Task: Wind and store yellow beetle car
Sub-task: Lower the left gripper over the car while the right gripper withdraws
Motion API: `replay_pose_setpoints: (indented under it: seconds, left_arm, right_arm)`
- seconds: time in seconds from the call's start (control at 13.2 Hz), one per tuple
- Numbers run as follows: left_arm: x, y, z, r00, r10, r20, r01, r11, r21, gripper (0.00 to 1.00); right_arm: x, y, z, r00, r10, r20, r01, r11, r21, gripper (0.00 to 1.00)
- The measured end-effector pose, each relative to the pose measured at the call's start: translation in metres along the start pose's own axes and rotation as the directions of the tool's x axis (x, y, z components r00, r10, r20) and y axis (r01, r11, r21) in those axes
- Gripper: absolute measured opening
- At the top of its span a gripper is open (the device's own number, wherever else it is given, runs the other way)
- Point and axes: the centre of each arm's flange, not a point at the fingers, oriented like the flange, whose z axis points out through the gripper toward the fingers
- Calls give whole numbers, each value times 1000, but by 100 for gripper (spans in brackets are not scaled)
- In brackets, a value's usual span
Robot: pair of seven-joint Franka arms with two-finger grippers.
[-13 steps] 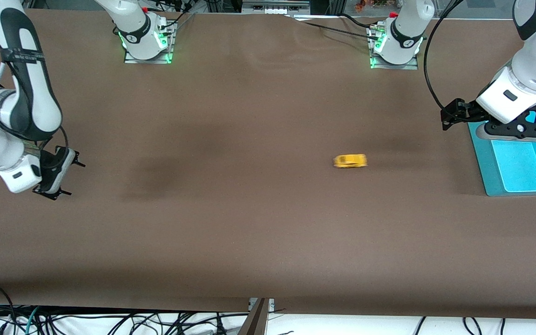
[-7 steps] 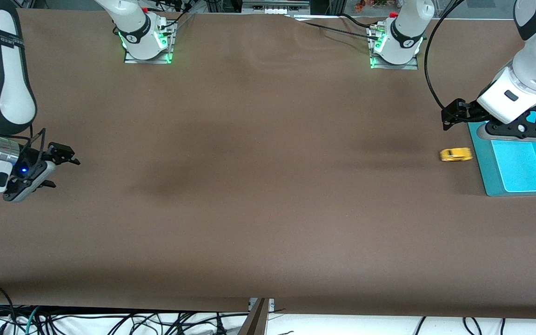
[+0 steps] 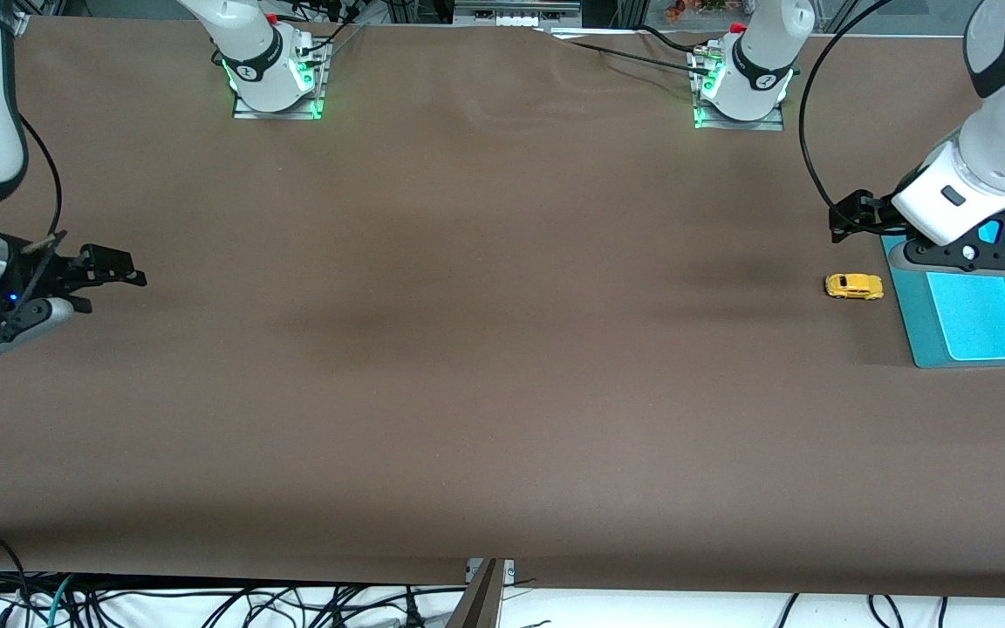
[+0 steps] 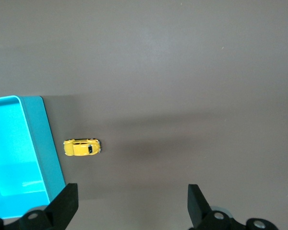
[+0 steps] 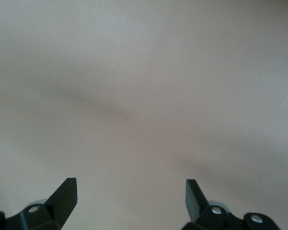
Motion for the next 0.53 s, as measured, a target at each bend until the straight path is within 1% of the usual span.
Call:
replay_pose_setpoints:
  seconds: [0.15, 0.3, 0.38, 0.53]
  left_arm:
    - [1, -34, 16, 988, 153, 28, -153, 988, -15, 100]
    - [3, -65, 34, 956, 288, 51, -286, 957, -40, 100]
    - [4, -77, 42, 931, 362, 58, -359, 932, -56, 100]
    - [6, -98, 60, 874, 481, 68, -475, 876, -88, 100]
  right_arm:
    - [-8, -19, -19, 997, 79, 9, -79, 997, -1, 100]
    - [-11, -42, -32, 988, 151, 16, -151, 988, -33, 100]
    - [-11, -58, -35, 981, 191, 22, -190, 981, -47, 100]
    - [-9, -87, -40, 976, 218, 23, -217, 974, -68, 100]
